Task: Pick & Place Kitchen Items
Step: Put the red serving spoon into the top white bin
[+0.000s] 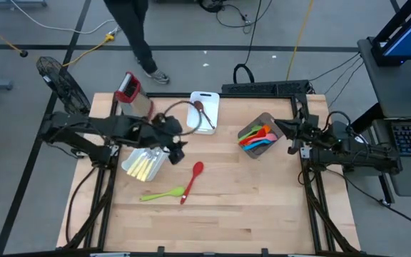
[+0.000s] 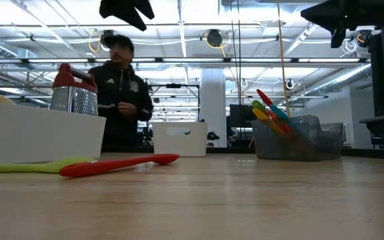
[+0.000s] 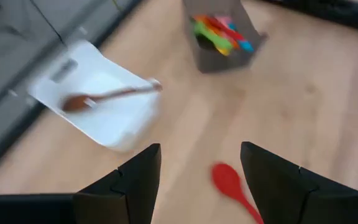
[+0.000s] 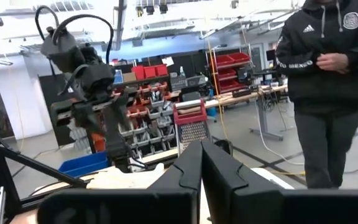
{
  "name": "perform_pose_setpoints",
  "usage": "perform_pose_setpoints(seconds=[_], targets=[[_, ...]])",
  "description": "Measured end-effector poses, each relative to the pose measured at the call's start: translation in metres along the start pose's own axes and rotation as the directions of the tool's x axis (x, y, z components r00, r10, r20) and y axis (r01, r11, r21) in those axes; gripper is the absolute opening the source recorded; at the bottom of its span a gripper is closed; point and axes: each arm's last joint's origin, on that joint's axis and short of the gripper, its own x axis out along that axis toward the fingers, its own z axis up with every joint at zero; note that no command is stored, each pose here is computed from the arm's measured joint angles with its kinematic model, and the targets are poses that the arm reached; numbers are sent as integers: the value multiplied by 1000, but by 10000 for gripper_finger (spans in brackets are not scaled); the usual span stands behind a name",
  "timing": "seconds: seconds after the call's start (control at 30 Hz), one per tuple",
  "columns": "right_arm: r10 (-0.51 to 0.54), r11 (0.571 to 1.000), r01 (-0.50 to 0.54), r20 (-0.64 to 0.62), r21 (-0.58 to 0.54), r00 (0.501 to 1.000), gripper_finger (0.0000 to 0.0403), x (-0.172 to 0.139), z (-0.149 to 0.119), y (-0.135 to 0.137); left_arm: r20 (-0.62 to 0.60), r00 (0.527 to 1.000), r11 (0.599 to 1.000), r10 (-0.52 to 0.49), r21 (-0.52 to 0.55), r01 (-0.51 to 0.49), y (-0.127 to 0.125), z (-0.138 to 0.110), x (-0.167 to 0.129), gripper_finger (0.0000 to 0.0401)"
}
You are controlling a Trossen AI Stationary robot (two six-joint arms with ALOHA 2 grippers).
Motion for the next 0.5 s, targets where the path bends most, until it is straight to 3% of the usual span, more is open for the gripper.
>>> perform_pose_setpoints(seconds=[0.23,0.4,0.5], targets=[[28,999,-28,-2,-29,1000,1,-8,-1,-1,-218,972,994,-90,-73,76,-29,0,19,228],[51,998,-52,-23,-31,998,1,-10,-3,-1,-308,948,980,-85,-198,24,-42,-10,34,228],[52,998,-52,-12,-29,999,2,-12,-1,-1,-345,934,948,-90,-317,-26,-47,-15,43,228]])
